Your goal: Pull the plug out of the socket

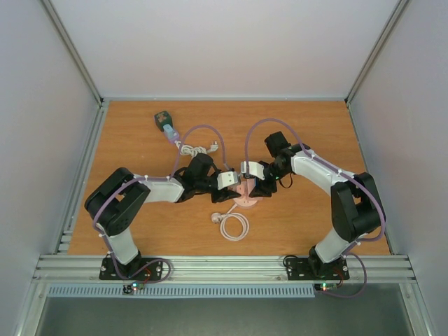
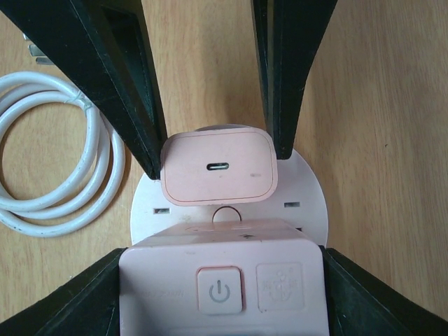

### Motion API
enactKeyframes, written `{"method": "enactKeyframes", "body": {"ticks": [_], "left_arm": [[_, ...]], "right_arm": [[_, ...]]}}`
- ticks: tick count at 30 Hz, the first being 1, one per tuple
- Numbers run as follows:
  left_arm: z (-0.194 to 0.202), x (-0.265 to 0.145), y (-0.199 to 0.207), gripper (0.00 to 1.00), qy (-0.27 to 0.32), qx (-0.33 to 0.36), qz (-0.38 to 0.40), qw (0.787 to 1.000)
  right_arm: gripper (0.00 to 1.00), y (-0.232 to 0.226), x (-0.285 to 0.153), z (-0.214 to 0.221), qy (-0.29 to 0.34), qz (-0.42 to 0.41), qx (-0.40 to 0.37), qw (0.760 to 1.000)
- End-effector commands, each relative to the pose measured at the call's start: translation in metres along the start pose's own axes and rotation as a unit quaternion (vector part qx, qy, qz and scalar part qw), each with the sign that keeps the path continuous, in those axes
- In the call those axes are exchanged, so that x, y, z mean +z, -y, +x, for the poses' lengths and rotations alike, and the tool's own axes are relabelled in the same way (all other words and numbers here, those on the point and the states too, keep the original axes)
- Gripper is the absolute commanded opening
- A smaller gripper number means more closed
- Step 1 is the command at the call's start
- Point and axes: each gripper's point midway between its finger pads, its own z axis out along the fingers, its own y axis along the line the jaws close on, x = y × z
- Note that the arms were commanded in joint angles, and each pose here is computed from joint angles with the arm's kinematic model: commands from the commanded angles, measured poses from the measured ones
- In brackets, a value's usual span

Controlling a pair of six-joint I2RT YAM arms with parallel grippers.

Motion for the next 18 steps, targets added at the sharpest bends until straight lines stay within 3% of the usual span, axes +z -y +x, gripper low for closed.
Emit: {"method": "enactKeyframes", "body": {"ticks": [1, 12, 18], "left_arm": [[-0.04, -0.008, -0.002, 0.37, 0.073, 0.029, -0.004, 0.997], [-0.068, -0.018, 0.001, 0.33, 0.116, 0.001, 0.009, 0.993], [-0.068, -0.025, 0.006, 0.32, 0.12, 0.025, -0.002, 0.992]], "right_arm": [[0.48, -0.001, 0.008, 0.002, -0.009, -0.005, -0.015, 1.0], [0.39, -0.001, 0.012, 0.01, -0.023, -0.005, -0.015, 1.0], [0.35, 0.0, 0.013, 0.014, -0.033, -0.004, -0.013, 0.999]]}}
